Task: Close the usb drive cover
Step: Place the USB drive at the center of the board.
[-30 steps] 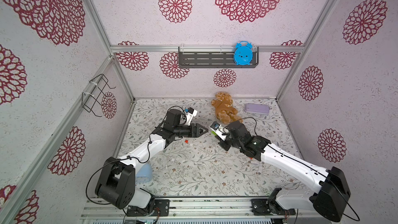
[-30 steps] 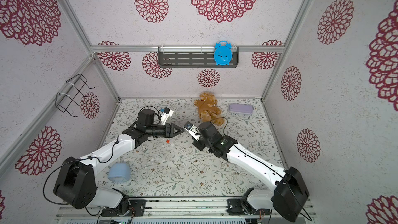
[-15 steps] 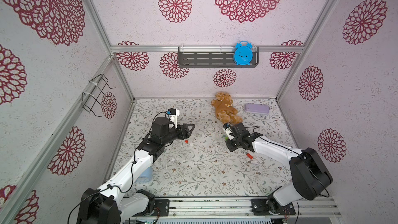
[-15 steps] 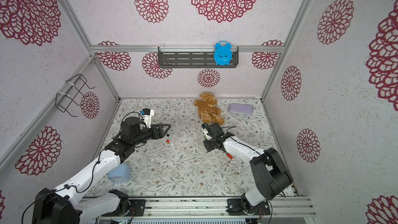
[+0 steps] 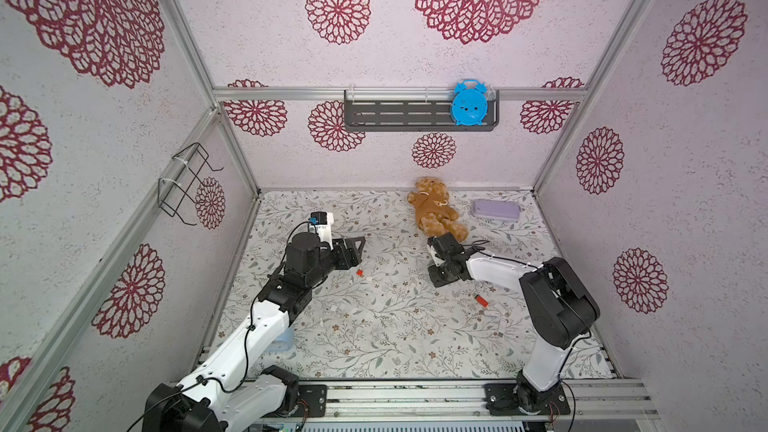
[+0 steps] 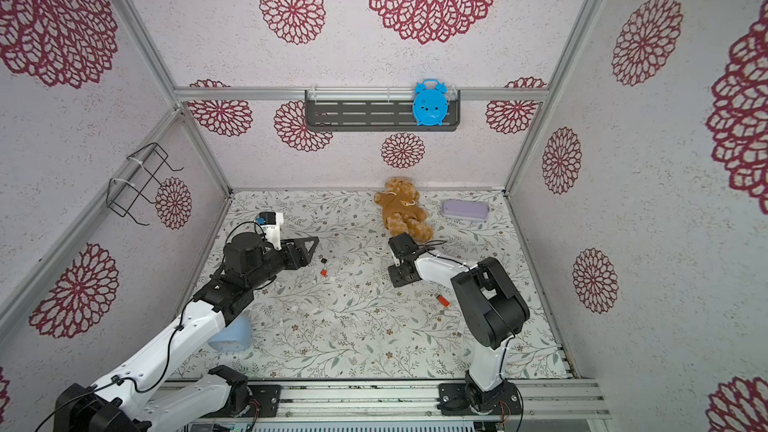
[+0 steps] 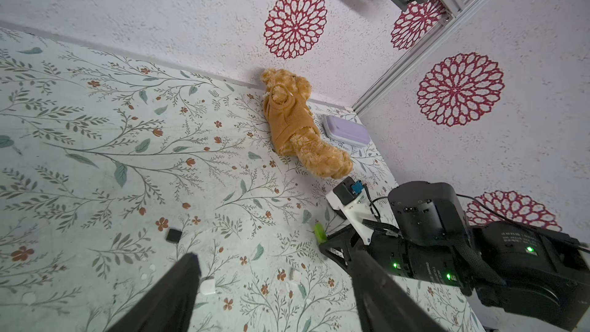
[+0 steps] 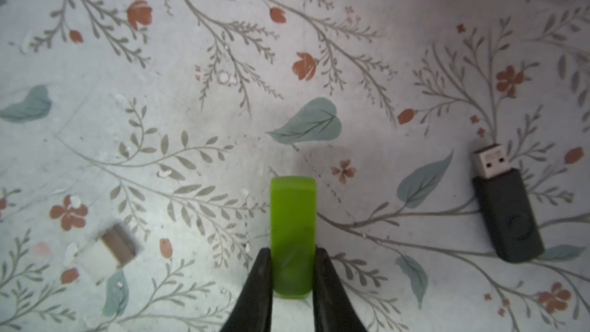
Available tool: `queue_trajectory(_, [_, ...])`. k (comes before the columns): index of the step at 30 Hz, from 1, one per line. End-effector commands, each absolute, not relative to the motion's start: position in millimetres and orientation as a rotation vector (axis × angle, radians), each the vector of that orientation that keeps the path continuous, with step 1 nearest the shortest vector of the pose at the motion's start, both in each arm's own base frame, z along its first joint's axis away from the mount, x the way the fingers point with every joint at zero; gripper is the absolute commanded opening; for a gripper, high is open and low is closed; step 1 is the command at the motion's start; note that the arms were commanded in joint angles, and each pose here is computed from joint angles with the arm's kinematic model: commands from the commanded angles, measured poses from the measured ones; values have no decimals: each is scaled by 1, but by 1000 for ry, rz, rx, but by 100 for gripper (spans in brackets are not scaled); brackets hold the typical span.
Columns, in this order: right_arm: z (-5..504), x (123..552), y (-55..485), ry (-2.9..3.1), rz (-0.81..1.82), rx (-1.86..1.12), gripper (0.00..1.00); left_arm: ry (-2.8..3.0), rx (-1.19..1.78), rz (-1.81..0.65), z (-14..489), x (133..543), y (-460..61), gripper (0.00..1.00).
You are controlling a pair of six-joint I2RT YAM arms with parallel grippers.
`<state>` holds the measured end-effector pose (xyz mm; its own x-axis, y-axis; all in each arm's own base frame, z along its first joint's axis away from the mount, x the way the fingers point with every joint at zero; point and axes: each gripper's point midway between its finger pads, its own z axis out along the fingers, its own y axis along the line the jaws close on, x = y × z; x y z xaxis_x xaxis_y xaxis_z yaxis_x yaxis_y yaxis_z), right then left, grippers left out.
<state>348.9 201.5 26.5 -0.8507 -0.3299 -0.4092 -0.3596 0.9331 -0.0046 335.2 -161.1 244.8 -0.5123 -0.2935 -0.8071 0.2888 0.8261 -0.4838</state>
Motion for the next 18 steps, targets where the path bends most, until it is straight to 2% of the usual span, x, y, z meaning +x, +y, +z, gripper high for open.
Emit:
queue_trajectory(1, [31, 359, 201, 2681, 92, -411, 24, 1971, -3, -689, 247, 337, -156, 79])
queue_trajectory(5, [35, 361, 202, 2679, 101, -390, 33, 1976, -4, -689, 245, 338, -156, 79])
queue_trajectory(13, [89, 357, 211, 2584, 215, -406, 39, 1975, -13, -678, 246, 340, -153, 80])
queue_trajectory(18, [107, 347, 249, 2530, 419, -494, 40, 1968, -39, -664, 245, 341, -149, 81])
